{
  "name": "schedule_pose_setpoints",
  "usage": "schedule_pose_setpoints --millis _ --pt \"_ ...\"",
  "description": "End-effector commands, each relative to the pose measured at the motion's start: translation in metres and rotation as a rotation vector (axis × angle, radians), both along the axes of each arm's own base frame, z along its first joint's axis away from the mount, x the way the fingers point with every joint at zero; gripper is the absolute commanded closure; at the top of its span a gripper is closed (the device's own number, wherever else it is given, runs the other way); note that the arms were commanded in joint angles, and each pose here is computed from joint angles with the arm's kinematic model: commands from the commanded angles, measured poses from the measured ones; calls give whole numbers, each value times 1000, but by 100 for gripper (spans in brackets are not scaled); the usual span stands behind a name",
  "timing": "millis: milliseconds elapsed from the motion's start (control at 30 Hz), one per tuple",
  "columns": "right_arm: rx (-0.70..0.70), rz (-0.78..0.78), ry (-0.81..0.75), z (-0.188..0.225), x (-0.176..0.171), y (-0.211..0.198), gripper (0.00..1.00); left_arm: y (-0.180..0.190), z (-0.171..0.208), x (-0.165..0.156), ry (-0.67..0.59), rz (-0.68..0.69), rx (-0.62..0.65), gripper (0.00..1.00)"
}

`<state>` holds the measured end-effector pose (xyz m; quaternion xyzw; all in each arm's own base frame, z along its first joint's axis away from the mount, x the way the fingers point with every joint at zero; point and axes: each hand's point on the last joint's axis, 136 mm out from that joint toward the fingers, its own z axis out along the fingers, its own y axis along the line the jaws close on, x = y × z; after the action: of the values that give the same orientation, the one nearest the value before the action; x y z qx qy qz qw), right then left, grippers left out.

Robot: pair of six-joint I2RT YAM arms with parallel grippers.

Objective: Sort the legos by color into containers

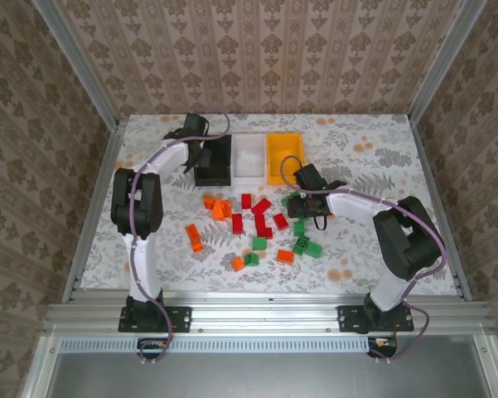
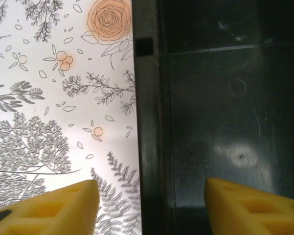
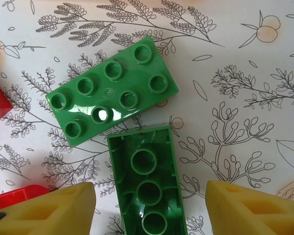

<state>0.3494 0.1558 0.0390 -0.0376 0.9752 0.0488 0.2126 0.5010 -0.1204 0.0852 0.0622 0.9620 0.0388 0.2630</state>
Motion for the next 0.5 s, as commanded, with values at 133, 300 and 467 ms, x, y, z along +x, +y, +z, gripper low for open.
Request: schedule_pose_setpoints --millis 133,300,467 --pt "-98 7 22 -12 1 -10 45 7 93 -46 -188 63 -154 11" --pt "-117 18 38 -19 0 -9 57 15 84 -103 -239 142 -290 7" --pt "-130 16 -28 -1 2 -8 73 28 70 -142 -217 201 -321 6"
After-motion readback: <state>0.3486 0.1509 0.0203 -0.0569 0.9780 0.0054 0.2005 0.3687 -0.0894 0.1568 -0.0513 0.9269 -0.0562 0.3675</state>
